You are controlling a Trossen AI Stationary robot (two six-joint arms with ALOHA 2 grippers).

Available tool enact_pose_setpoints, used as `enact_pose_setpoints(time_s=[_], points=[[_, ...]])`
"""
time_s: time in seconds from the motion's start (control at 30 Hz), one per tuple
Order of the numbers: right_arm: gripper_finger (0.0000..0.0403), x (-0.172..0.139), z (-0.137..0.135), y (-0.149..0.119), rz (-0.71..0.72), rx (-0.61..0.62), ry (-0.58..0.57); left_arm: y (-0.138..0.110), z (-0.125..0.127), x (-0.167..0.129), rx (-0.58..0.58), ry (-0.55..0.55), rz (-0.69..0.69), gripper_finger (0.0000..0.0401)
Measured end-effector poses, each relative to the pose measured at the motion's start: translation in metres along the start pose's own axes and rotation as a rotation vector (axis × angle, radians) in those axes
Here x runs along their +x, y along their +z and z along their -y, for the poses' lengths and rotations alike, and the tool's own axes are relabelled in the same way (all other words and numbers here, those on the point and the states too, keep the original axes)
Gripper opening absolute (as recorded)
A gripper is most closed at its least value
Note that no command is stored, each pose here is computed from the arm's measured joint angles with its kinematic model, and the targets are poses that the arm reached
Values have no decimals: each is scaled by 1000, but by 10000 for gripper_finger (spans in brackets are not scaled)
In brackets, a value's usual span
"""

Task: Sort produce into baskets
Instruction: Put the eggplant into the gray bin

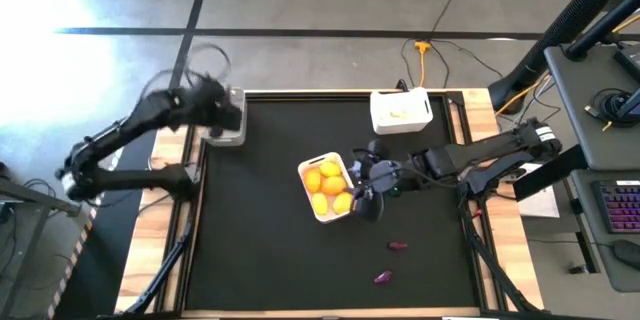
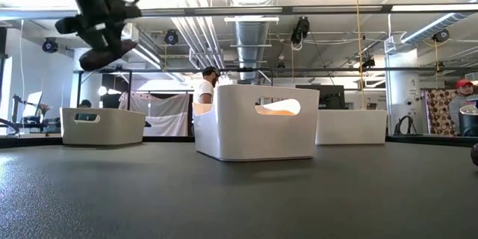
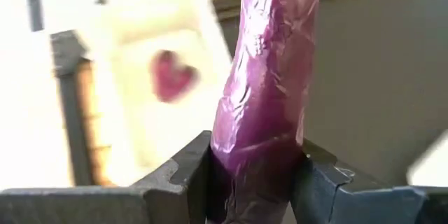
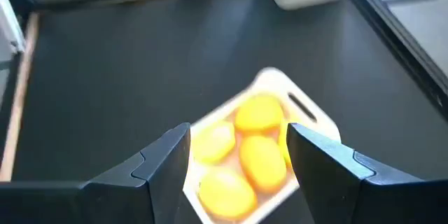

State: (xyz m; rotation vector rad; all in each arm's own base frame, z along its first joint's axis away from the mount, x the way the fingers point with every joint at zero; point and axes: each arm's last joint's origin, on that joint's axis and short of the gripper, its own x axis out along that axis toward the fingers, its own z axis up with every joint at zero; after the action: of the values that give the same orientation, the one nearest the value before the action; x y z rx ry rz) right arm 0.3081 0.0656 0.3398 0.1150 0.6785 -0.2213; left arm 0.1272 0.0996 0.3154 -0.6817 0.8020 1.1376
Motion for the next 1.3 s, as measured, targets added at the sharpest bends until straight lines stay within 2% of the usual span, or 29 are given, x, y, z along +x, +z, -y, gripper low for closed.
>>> enact_pose_setpoints(time_s=[0.13, 0.27, 0.4, 0.6, 0.83, 1.0, 1.1, 1.3], points=[[228, -7, -6, -18, -105, 43, -78, 25, -38, 19, -100, 46, -66, 130], [228, -10, -13, -40, -221, 93, -155, 30, -57, 40, -131, 35, -159, 132], [228, -8, -22, -63, -310, 144, -205, 29, -52, 42, -122, 50, -141, 143], [228, -7, -33, -91, -371, 224, -223, 29, -48, 50, -189, 80, -107, 150], [228, -11, -43, -105, -381, 330, -226, 33, -32, 60, -253, 148, -43, 146], [228, -18, -53, -111, -396, 354, -197, 38, -11, 76, -199, 136, 5, 146], [228, -22, -59, -115, -425, 339, -163, 43, -9, 97, -200, 160, -23, 146], [228, -29, -67, -121, -432, 377, -148, 37, -16, 143, -143, 288, -230, 146]])
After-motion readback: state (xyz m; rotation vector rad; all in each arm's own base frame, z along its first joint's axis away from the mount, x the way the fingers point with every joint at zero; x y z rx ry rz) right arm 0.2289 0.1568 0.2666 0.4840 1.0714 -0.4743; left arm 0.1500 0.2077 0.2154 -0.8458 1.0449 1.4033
